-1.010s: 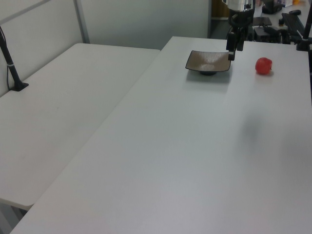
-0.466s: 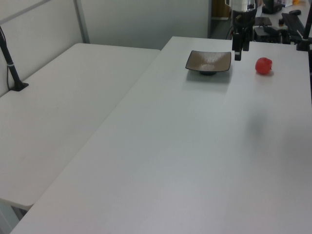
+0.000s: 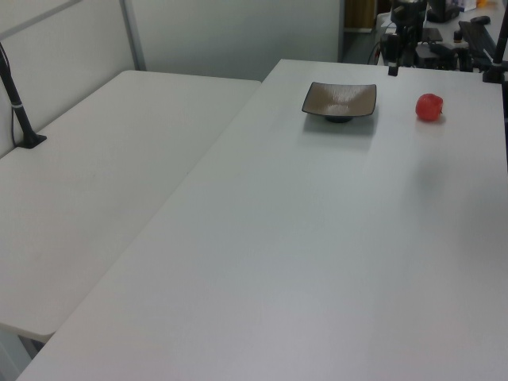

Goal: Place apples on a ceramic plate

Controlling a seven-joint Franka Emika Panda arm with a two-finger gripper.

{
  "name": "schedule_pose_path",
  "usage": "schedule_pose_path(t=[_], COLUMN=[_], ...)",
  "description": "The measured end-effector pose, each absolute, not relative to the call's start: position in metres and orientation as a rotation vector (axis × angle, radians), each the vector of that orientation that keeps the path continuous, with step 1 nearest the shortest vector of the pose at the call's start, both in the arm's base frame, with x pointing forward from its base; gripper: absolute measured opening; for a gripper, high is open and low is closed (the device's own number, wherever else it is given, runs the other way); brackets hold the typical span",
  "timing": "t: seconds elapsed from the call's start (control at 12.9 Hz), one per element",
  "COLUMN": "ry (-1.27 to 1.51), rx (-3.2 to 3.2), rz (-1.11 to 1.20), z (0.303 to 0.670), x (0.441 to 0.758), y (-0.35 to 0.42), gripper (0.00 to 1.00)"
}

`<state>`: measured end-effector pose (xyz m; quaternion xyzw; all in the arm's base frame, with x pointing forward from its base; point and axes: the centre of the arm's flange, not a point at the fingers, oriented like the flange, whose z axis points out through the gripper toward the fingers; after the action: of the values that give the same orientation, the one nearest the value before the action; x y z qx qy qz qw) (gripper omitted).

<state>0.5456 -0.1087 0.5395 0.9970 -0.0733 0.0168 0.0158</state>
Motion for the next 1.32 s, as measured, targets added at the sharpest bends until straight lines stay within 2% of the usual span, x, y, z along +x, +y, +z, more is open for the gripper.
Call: schedule_pose_path(t=[0.31,0.54,1.17,1.32], ry=[-0.104,-0.041,-0.157,-0.152], rx=[3.076,3.039,2.964,2.961], rz=[0.027,-0.051,-0.047,-0.050], z=[0.538,0.524,0.421,0.407], x=[0.524,0.507,0.515,0.519], y=[-0.189,-0.236,-0.333,-0.336], gripper=[1.00,1.00,1.00,1.00])
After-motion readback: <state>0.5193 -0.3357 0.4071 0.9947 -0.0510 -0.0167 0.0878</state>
